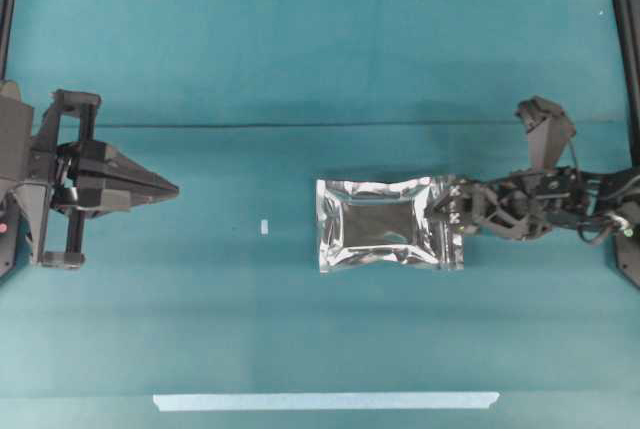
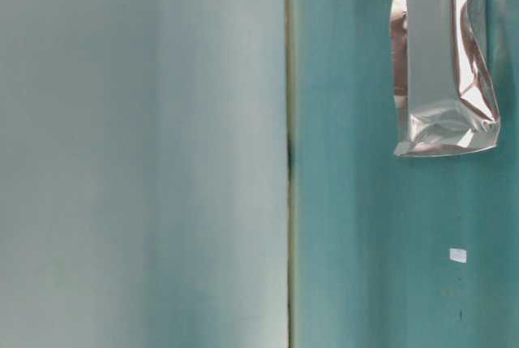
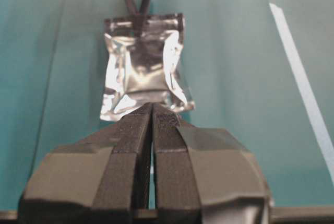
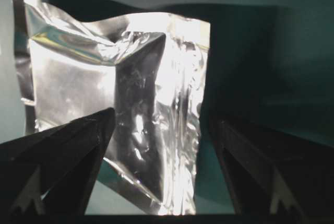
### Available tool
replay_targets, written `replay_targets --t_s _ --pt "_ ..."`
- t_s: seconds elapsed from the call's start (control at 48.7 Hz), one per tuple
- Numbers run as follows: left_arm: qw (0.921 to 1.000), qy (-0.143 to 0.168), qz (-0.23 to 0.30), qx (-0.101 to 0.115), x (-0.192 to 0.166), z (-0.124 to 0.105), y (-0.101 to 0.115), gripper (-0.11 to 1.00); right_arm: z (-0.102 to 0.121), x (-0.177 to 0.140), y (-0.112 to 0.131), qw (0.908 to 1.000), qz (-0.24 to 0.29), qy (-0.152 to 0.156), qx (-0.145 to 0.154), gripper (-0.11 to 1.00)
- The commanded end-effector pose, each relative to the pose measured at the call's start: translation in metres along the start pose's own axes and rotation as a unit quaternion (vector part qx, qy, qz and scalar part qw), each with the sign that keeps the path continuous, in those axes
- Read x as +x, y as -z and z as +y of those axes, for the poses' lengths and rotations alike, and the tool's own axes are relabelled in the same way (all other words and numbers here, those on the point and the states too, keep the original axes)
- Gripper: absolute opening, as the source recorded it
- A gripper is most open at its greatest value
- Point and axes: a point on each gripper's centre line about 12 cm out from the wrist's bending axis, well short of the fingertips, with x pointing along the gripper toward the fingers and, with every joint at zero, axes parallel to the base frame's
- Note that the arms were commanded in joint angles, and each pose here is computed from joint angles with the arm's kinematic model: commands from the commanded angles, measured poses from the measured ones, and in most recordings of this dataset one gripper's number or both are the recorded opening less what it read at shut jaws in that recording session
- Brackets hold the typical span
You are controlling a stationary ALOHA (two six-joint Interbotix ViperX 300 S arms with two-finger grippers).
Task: Hand over the silver zip bag and make it stand upright.
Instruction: 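Close the right gripper on the bag's right edge, then lift the bag with the right gripper and swing it upright toward center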
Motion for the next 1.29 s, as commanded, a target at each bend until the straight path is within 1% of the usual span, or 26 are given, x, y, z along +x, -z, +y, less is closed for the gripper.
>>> replay_targets --t_s 0.0,0.287,0.411,0.452,0.513,0.616,0.718,0.759,0.8,0.862,0.985,1.067,1.129,1.17,1.273 --pt "0.9999 -0.001 -0.011 -0.001 0.0 0.001 -0.008 -0.01 0.003 0.004 0.003 1.0 0.003 -0.001 0.001 0.91" --pt "0.9999 -0.001 -0.011 -0.002 0.0 0.0 -0.008 -0.01 0.002 0.005 0.011 0.9999 0.013 0.002 0.001 0.89" --pt "0.9999 0.0 -0.011 -0.012 0.0 0.0 -0.008 -0.01 0.001 0.005 0.012 0.9999 0.013 0.002 -0.002 0.84" --pt "0.9998 0.0 -0.01 -0.017 0.0 0.0 -0.007 -0.01 0.0 0.006 0.012 0.9999 0.014 0.005 -0.002 0.78" --pt "0.9998 0.0 -0.009 -0.02 0.0 0.0 -0.006 -0.01 -0.001 0.006 0.012 0.9999 0.013 0.007 -0.002 0.66" --pt "0.9997 0.0 -0.01 -0.023 0.0 0.0 -0.006 -0.01 -0.004 0.007 0.011 0.9998 0.012 0.013 -0.001 0.37" --pt "0.9995 0.001 -0.014 -0.03 0.0 0.0 -0.007 -0.01 -0.006 0.008 0.009 0.9998 0.009 0.016 0.004 0.12" --pt "0.9992 0.0 -0.017 -0.036 0.0 0.0 -0.008 -0.01 -0.005 0.008 0.008 0.9999 0.006 0.014 0.005 0.05" --pt "0.999 0.0 -0.018 -0.042 0.0 0.001 -0.008 -0.01 -0.005 0.008 0.007 0.9999 0.005 0.014 0.006 0.01" --pt "0.9986 -0.002 -0.015 -0.05 -0.001 0.001 -0.007 -0.01 -0.004 0.008 0.006 0.9999 0.004 0.013 0.005 0.01" --pt "0.9983 -0.001 -0.012 -0.056 -0.001 0.001 -0.004 -0.01 -0.001 0.008 0.007 0.9999 0.006 0.009 -0.001 0.01" --pt "0.9977 -0.001 -0.012 -0.066 -0.001 0.001 -0.004 -0.01 0.007 0.007 0.007 1.0 0.007 -0.002 -0.007 0.01" --pt "0.9973 -0.001 -0.013 -0.072 -0.001 0.001 -0.004 -0.01 0.016 0.007 0.007 0.9996 0.008 -0.015 -0.022 0.01" --pt "0.9971 -0.002 -0.012 -0.076 -0.001 0.001 -0.003 -0.01 0.019 0.006 0.007 0.9993 0.01 -0.018 -0.033 0.01" --pt "0.9966 -0.002 -0.011 -0.082 -0.001 0.001 -0.002 -0.01 0.029 0.004 0.008 0.998 0.024 -0.012 -0.058 0.01"
